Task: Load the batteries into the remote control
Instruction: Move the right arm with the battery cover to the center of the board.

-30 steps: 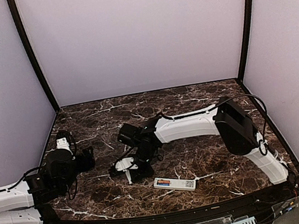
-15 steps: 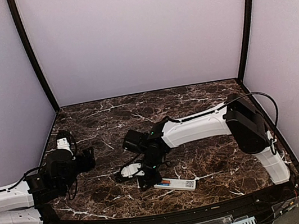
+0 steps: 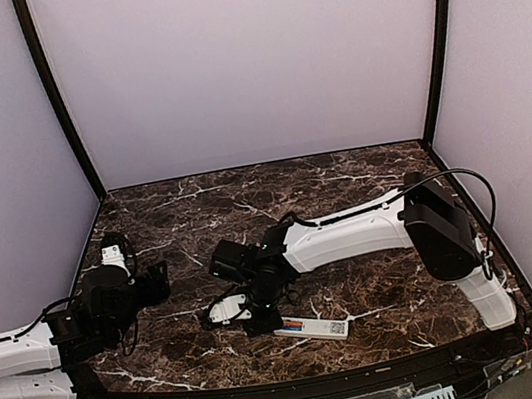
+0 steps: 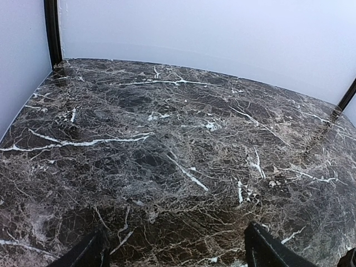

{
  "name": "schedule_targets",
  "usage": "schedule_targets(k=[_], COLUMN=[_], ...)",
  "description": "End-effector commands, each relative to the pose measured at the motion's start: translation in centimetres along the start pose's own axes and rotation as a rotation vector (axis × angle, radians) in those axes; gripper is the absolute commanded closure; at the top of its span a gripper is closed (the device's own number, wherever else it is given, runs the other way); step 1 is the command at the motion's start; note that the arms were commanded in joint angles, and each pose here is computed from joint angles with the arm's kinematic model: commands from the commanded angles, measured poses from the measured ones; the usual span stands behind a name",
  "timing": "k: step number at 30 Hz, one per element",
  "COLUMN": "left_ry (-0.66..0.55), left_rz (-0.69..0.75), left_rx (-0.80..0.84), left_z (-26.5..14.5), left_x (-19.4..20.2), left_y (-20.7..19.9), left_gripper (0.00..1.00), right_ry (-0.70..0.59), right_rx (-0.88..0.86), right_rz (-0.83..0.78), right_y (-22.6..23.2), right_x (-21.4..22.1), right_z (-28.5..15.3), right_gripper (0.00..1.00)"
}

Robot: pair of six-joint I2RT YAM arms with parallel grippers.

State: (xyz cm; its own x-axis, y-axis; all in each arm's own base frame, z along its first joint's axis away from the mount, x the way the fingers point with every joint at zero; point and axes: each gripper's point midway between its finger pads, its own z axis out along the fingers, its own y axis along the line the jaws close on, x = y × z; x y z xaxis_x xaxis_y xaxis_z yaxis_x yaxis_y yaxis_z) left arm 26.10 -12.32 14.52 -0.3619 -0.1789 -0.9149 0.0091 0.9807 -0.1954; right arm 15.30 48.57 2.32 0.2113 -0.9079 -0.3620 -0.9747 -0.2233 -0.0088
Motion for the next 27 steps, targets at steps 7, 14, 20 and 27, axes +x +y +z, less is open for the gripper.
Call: schedule_targets(k=[7, 14, 20, 27], left_ry=[0.006, 0.005, 0.009, 0.018], left_rz=[0.017, 0.016, 0.017, 0.023], left_rx=[0.006, 0.011, 0.016, 0.025], left_z=[0.2, 0.2, 0.1, 0.2], left_x=[0.4, 0.3, 0.4, 0.6], left_y=[0.0, -0.1, -0.1, -0.3], left_gripper=[0.18, 0.18, 0.18, 0.18], right_ry=[0.180, 0.223, 0.147, 0.090], right_rx=[-0.035, -0.103, -0.194, -0.306], right_rz=[0.112, 0.179, 0.206, 0.181], right_y=[-0.1, 0.6, 2.7, 7.0], right_x=[4.0, 5.3, 4.1, 2.4], right_z=[2.7, 3.3, 2.2, 0.8], right_gripper=[0.89, 1.00, 1.00, 1.00])
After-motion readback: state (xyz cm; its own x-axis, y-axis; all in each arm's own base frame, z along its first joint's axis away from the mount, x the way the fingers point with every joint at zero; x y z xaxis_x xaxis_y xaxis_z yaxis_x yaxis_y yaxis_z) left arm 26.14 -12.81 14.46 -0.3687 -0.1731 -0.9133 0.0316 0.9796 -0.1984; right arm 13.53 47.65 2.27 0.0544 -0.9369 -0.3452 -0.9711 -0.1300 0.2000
